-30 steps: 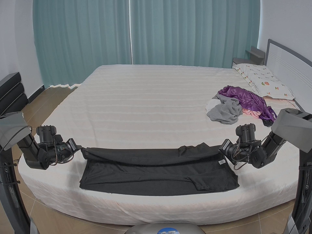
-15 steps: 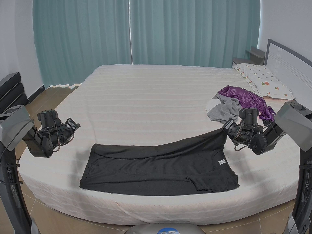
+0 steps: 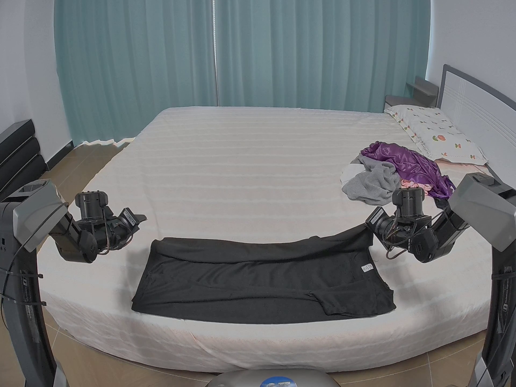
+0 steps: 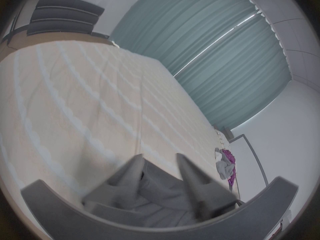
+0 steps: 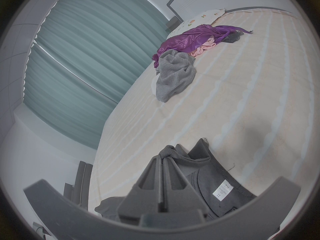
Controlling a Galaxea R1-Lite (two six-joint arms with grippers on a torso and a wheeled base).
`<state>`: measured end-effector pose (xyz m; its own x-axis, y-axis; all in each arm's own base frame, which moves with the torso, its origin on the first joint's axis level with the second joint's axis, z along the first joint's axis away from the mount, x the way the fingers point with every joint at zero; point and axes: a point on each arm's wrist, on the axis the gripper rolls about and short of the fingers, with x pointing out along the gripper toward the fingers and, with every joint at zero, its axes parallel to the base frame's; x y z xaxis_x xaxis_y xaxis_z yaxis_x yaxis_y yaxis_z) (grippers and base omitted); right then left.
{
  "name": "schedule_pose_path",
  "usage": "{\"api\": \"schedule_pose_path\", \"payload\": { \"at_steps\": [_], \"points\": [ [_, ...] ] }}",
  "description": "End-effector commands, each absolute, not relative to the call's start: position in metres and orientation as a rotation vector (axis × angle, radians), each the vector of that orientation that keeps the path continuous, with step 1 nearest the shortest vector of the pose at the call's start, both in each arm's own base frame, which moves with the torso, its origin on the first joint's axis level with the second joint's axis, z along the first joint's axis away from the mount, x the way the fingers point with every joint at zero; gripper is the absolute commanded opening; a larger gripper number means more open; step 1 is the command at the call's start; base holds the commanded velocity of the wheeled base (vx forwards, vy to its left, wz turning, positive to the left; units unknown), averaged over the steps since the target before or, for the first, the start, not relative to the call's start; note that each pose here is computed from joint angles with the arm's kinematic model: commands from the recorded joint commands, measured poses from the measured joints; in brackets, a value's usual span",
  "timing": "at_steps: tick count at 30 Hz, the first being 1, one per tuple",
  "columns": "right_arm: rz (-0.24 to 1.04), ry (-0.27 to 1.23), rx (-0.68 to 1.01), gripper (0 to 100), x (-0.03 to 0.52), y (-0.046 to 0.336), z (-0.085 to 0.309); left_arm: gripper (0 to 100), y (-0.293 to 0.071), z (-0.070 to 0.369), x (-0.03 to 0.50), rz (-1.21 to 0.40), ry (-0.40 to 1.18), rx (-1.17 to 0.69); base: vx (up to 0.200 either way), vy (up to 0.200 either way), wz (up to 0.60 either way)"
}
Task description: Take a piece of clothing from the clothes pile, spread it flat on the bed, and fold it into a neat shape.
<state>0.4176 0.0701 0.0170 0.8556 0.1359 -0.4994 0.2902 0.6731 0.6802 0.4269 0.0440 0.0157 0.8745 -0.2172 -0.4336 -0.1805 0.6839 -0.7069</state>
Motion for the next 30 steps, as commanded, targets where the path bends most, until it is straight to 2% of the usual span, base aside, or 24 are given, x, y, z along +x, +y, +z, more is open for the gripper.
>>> {"api": "schedule_pose_path", "payload": {
  "at_steps": [1, 9, 15, 27, 28, 30],
  "points": [
    [-0.097, 0.574, 0.835, 0, 0.416, 0.071, 0.01, 100, 0.024, 0.011, 0.44, -0.089, 0.583, -0.822, 0.0, 0.0, 0.0],
    [-0.089, 0.583, 0.831, 0, 0.415, 0.076, 0.008, 100, 0.007, -0.006, 0.469, -0.145, 0.686, -0.713, 0.0, 0.0, 0.0],
    [-0.087, 0.583, 0.831, 0, 0.415, 0.077, 0.008, 100, 0.001, -0.022, 0.472, -0.156, 0.725, -0.651, 0.0, 0.0, 0.0],
    [-0.088, 0.593, 0.829, 0, 0.413, 0.078, 0.006, 100, 0.001, -0.034, 0.458, -0.071, 0.764, -0.588, 0.0, 0.0, 0.0],
    [-0.088, 0.593, 0.831, 0, 0.413, 0.078, 0.006, 0, 0.001, -0.031, 0.456, -0.071, 0.761, -0.588, 0.0, 0.0, 0.0],
    [-0.092, 0.596, 0.838, 0, 0.412, 0.078, 0.006, 0, 0.001, -0.027, 0.455, -0.072, 0.758, -0.589, 0.0, 0.0, 0.0]
  ]
}}
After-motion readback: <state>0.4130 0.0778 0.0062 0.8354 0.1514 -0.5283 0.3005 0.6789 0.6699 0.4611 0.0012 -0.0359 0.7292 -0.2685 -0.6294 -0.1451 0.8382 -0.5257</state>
